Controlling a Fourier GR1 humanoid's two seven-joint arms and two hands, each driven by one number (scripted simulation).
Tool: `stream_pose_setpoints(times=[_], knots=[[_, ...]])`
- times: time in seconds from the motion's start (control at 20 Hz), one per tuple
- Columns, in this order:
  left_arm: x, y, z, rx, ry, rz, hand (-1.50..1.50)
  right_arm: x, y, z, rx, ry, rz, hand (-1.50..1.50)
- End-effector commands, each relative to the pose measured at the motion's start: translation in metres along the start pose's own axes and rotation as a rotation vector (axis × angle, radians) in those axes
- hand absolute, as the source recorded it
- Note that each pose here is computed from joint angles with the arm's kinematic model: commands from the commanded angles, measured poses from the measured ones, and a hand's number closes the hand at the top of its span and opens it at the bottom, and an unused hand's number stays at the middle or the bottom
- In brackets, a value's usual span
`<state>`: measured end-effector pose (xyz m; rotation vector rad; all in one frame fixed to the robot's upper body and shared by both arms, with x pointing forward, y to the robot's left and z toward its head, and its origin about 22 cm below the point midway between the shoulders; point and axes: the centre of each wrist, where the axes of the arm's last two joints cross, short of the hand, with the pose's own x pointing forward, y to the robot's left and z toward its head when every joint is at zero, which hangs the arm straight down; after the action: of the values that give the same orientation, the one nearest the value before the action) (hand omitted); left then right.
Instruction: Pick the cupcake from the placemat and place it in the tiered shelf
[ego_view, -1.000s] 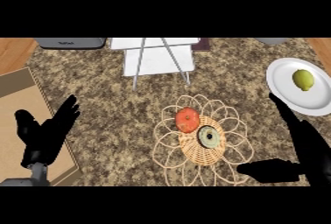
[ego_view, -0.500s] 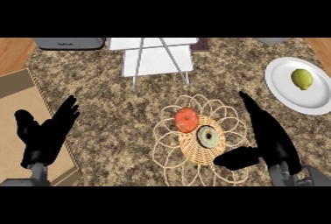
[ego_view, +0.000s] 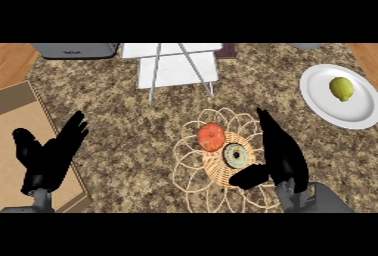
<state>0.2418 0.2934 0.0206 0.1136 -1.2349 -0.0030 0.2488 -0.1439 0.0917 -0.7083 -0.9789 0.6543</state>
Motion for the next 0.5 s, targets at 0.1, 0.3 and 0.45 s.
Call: stream_pose_setpoints(times=[0.1, 0.3, 0.45], knots=[[-0.028, -0.006, -0.010, 0.025, 0.126, 0.042, 0.00, 0.023, 0.019, -0.008, -0.021, 0.146, 0.002, -1.50], [-0.035, -0.006, -0.003, 0.011, 0.122, 0.045, 0.00, 0.021, 0.012, -0.009, -0.023, 0.170, 0.028, -1.50], [-0.041, -0.002, -0.002, 0.011, 0.114, 0.037, 0.00, -0.011, 0.037, -0.021, -0.043, 0.197, 0.070, -1.50]])
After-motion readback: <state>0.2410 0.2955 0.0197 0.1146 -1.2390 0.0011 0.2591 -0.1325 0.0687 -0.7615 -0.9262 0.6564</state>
